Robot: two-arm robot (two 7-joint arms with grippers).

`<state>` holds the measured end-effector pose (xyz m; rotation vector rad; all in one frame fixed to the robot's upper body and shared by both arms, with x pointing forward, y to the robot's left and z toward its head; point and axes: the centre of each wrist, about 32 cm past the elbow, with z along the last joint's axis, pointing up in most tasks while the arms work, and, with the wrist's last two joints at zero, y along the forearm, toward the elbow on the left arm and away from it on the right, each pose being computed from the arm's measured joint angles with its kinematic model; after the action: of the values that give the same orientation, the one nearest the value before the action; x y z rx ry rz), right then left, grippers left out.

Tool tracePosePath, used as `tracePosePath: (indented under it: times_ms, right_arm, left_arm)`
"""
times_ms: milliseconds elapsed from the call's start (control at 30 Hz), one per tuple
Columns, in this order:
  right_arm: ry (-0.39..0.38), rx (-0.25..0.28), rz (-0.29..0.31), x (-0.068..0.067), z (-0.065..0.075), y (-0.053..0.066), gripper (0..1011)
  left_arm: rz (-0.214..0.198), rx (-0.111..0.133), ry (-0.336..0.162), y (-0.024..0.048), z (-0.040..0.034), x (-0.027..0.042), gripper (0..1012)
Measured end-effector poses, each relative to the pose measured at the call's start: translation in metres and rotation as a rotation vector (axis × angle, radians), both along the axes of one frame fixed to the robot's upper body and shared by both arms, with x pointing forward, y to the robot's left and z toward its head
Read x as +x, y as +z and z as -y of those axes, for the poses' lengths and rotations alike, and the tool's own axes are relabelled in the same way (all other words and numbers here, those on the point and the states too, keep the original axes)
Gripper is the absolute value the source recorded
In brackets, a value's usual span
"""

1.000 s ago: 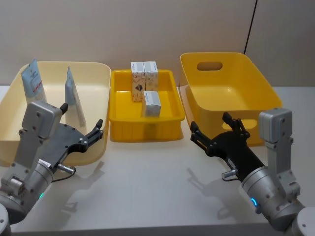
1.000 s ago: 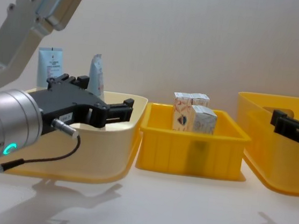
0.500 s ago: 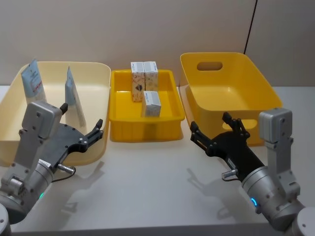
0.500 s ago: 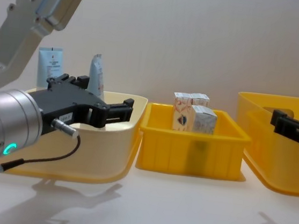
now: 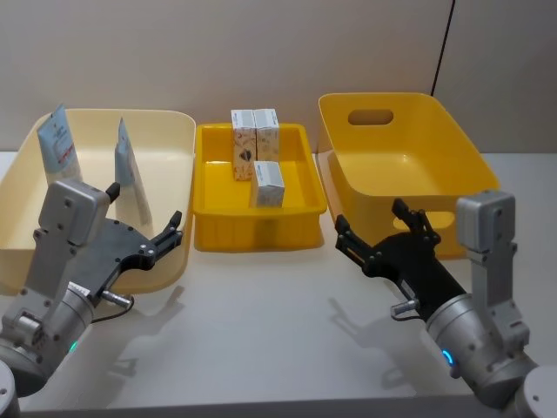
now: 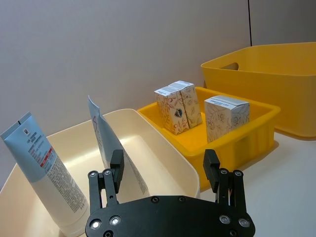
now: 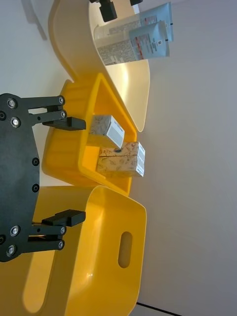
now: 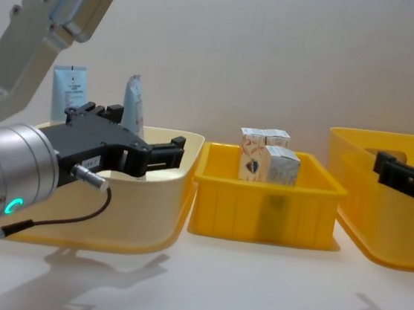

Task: Bimanual collaborative sorting of washing and personal care products

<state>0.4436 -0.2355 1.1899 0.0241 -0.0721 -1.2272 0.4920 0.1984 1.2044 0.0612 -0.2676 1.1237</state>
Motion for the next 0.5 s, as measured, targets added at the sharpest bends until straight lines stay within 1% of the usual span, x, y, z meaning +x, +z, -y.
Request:
tracePosePath:
  times_ms: [167, 233, 333, 367, 467, 500]
  right_arm:
    - [0.004, -0.003, -0.009, 0.001, -0.006, 0.006, 1000]
    - [0.008, -0.005, -0.023, 0.003, -0.015, 0.016, 999]
    - [0.006, -0.005, -0.041, 0.004, -0.024, 0.025, 999]
    - [0.008, 0.000, -0.049, 0.006, -0.031, 0.033, 1000]
    - [0.003, 0.002, -0.075, 0.008, -0.040, 0.043, 999]
    - [0.002, 0.006, -0.087, 0.009, -0.046, 0.050, 999]
  left_arm:
    - [0.000, 0.000, 0.000, 0.0000, 0.0000, 0.0000, 1000]
    - [0.000, 0.000, 0.000, 0.0000, 0.0000, 0.0000, 1000]
    - [0.000, 0.000, 0.000, 0.0000, 0.0000, 0.0000, 1000]
    - [0.000, 0.000, 0.000, 0.0000, 0.0000, 0.0000, 1000]
    - [0.000, 0.000, 0.000, 0.0000, 0.0000, 0.0000, 1000]
    - [0.000, 0.000, 0.000, 0.0000, 0.0000, 0.0000, 1000]
